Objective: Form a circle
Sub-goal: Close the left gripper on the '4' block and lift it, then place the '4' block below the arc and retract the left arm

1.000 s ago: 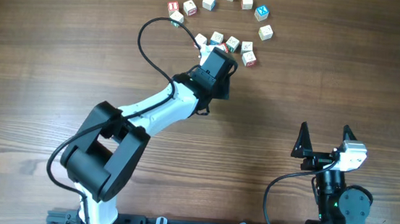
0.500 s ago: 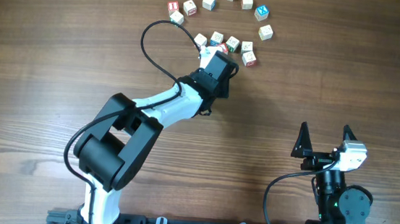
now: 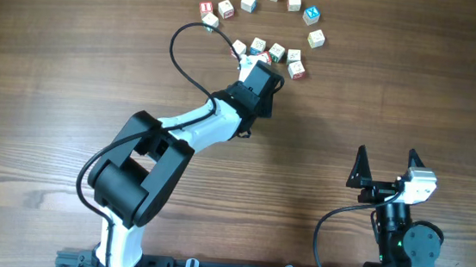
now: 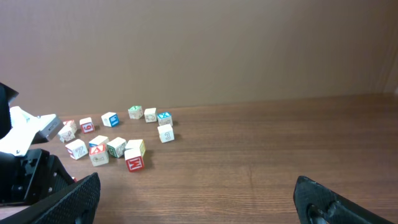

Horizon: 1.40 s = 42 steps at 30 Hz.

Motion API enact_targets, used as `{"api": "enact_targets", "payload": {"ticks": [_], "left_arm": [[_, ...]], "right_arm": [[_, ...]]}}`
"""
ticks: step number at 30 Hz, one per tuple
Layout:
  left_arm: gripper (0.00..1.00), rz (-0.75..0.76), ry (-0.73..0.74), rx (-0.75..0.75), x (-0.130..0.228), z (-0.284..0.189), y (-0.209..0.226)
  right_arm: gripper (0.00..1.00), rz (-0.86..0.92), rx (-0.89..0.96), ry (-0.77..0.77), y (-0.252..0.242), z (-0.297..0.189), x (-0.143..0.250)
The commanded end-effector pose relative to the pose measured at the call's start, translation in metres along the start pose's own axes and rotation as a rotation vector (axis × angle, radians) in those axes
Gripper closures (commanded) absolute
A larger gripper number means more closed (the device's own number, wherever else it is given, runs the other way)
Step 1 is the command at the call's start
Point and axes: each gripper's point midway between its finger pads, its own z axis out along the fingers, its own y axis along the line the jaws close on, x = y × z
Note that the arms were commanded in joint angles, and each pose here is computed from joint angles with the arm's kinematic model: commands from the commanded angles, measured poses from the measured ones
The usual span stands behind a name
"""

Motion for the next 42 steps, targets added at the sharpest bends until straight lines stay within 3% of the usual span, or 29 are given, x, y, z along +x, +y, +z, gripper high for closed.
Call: {"api": "enact_targets", "payload": {"ticks": [1,6,19,27,36,37,42], "left_arm": [[0.64,0.046,0.007,-0.030,0.006,0.006,0.007],[0.55,0.045,0.007,-0.030,0.006,0.006,0.007],[0.45,0.040,-0.003,-0.012,-0.001,-0.005,0.003],[0.43,0.023,-0.067,0.038,-0.035,-0.061,-0.005],[0.38,0.026,-0.059,0.015,-0.043,-0.121,0.011],[0.37,0.029,-0.050,0.005,-0.040,-0.126,0.014],[0.11,0.007,-0.013,-0.098,-0.029,-0.147,0.040]], "right_arm": [[0.00,-0.010,-0.014,-0.010,0.003,-0.001,-0.002],[0.00,-0.010,-0.014,-0.010,0.003,-0.001,-0.002],[0.00,-0.010,-0.014,-0.010,0.003,-0.001,-0.002],[0.00,-0.010,-0.014,-0.010,0.003,-0.001,-0.002],[0.00,-0.010,-0.014,-0.010,0.003,-0.001,-0.002],[0.00,-0.010,-0.014,-0.010,0.003,-0.001,-0.002],[0.00,-0.010,-0.014,-0.010,0.003,-0.001,-0.002]]}}
